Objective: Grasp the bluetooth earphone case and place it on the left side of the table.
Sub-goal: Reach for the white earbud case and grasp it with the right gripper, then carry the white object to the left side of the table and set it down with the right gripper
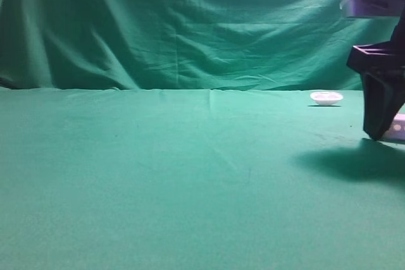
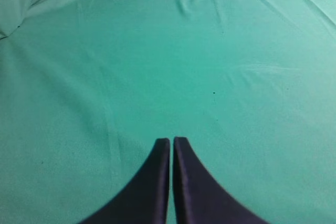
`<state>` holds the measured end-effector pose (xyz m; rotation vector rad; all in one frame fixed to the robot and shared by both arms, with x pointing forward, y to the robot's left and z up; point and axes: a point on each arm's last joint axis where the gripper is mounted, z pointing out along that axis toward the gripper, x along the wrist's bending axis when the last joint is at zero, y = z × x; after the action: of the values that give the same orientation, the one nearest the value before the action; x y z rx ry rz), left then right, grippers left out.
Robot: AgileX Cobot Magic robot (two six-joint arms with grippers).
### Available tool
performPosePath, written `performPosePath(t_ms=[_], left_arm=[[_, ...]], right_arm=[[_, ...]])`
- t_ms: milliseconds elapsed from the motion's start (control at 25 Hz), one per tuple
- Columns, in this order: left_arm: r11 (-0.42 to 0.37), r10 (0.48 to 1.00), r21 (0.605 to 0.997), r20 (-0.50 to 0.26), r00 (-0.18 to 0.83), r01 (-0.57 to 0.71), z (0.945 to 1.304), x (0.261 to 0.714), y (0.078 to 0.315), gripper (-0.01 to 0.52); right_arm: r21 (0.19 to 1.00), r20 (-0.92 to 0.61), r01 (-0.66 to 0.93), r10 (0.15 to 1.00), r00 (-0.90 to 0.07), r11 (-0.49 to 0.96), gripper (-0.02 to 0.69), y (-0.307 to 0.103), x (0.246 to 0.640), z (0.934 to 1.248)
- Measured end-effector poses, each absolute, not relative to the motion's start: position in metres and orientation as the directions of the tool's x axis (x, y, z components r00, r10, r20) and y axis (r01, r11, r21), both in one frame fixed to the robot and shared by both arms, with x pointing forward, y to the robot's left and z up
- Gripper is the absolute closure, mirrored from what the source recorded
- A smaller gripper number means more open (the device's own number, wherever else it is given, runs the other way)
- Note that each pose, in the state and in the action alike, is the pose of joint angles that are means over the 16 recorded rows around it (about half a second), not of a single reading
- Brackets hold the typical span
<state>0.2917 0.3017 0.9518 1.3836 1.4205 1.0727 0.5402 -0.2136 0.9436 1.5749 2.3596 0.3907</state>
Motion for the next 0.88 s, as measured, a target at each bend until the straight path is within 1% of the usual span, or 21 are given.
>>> performPosePath(t_ms=[200,400,520,640,760,880], left_arm=[[0.016,1.000,0.965,-0.012,-0.017,0.262,0.952,0.292,0.302,0.514],[0.016,1.000,0.965,-0.012,-0.017,0.262,0.952,0.292,0.302,0.514],[0.016,1.000,0.965,-0.012,-0.017,0.262,0.952,0.292,0.302,0.514],[0.016,1.000,0.965,-0.012,-0.017,0.262,0.952,0.292,0.302,0.514],[0.016,1.000,0.965,-0.012,-0.017,0.262,0.952,0.292,0.302,0.514],[0.016,1.000,0.965,-0.012,-0.017,0.262,0.952,0.292,0.302,0.514]], right_arm=[[0.389,-0.067,0.843,0.924,-0.375,0.371,0.243,-0.199,0.557,0.971],[0.432,-0.047,0.803,0.899,-0.435,0.411,0.243,-0.159,0.576,1.005],[0.458,-0.032,0.765,0.868,-0.495,0.453,0.243,-0.122,0.585,1.022],[0.479,-0.019,0.717,0.823,-0.568,0.506,0.243,-0.076,0.592,1.030],[0.489,-0.012,0.666,0.767,-0.641,0.563,0.243,-0.026,0.593,1.027],[0.488,-0.007,0.619,0.712,-0.703,0.615,0.243,0.022,0.589,1.013]])
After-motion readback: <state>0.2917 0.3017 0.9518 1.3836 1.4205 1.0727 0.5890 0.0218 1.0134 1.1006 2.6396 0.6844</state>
